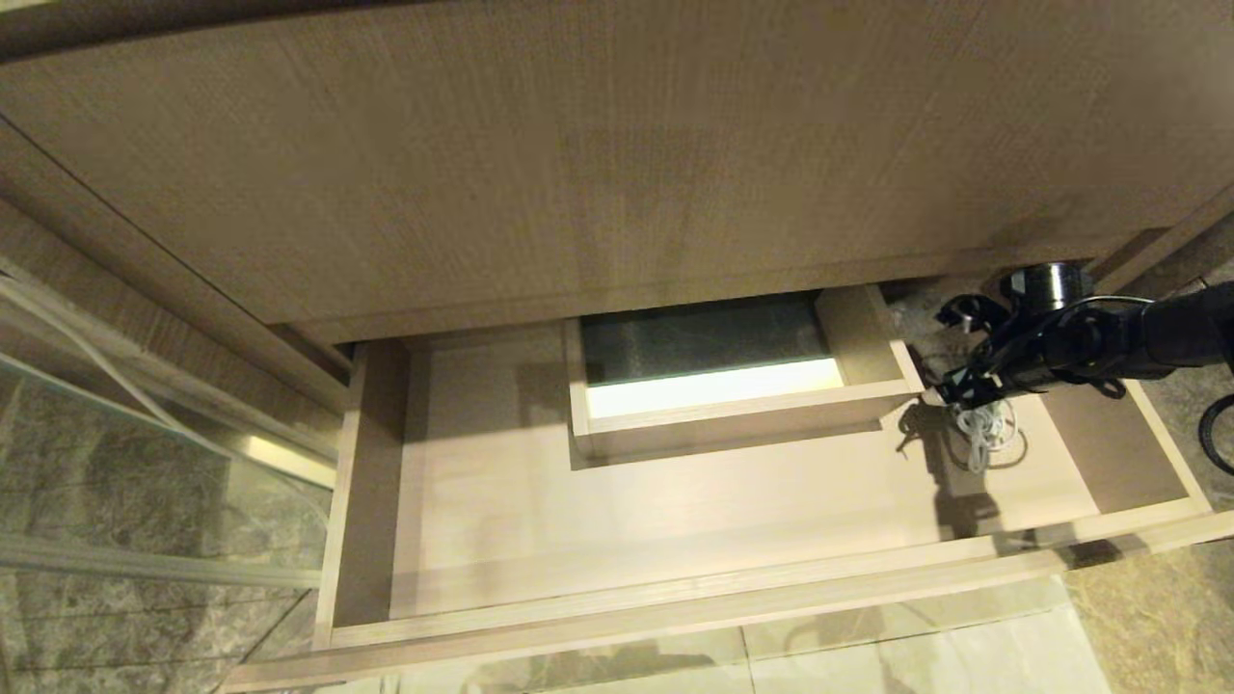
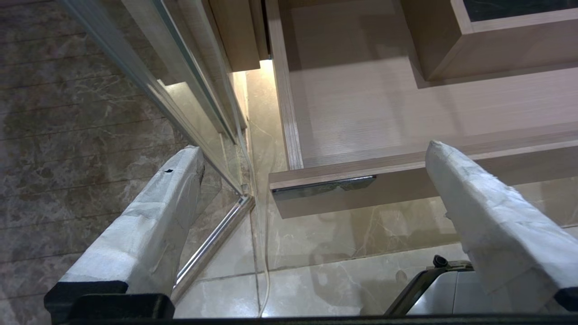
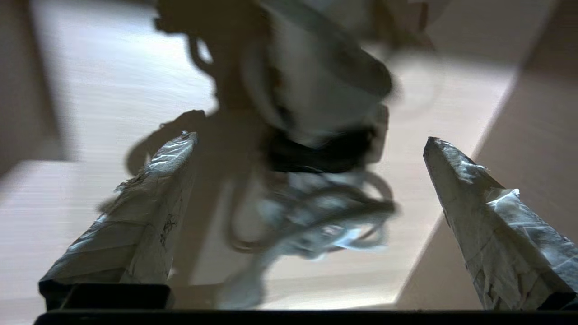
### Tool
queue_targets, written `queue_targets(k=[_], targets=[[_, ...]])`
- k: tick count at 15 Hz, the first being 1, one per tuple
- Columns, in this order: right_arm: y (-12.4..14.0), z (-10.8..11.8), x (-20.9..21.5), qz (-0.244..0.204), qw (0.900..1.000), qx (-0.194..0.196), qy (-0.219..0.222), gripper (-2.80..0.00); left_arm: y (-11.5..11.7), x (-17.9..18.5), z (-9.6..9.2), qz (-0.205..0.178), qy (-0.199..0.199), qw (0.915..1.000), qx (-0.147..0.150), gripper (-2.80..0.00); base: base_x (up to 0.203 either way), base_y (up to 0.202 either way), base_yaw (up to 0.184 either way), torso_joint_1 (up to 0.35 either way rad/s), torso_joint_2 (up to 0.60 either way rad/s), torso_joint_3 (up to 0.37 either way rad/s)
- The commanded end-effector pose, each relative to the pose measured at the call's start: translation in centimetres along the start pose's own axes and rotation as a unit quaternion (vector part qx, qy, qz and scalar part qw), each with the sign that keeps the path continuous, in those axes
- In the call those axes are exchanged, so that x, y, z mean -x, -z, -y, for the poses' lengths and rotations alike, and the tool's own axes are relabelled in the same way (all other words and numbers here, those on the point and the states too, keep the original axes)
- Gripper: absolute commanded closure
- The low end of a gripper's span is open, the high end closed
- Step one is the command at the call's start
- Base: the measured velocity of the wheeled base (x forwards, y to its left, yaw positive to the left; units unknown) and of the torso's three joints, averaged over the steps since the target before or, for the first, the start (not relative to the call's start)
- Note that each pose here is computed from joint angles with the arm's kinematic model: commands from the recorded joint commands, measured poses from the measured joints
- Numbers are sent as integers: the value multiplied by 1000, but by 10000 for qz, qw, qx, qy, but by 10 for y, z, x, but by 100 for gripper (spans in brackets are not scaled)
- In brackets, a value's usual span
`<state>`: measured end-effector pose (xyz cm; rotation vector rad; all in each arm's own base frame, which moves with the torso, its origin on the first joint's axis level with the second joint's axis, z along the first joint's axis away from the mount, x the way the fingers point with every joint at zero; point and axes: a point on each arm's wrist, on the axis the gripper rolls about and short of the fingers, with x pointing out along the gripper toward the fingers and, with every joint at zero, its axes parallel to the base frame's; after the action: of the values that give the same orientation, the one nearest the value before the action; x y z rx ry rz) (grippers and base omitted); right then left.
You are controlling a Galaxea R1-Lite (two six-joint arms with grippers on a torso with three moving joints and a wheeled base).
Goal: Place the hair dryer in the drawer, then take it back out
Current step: Take the hairdryer out
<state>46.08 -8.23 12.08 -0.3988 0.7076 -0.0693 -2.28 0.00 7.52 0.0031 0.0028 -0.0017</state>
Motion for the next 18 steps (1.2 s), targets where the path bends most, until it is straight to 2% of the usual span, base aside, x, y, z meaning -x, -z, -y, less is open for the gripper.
queue_targets(k=[1,5,9,13,18], targets=[[2,0,-3,-34,10000,8,-3,-280,0,0,0,-2,-1,10000,0,-280,0,0,0,0,0,0],[11,11,-16,-76,9999,-88,85,-280,0,0,0,6,-1,10000,0,-280,0,0,0,0,0,0],[11,8,-24,171,9990,-150,-375,-280,0,0,0,-2,-1,10000,0,-280,0,0,0,0,0,0],[11,8,-24,171,9990,-150,-375,-280,0,0,0,-2,-1,10000,0,-280,0,0,0,0,0,0],[9,7,-42,385,9965,-384,-638,-280,0,0,0,-2,-1,10000,0,-280,0,0,0,0,0,0]])
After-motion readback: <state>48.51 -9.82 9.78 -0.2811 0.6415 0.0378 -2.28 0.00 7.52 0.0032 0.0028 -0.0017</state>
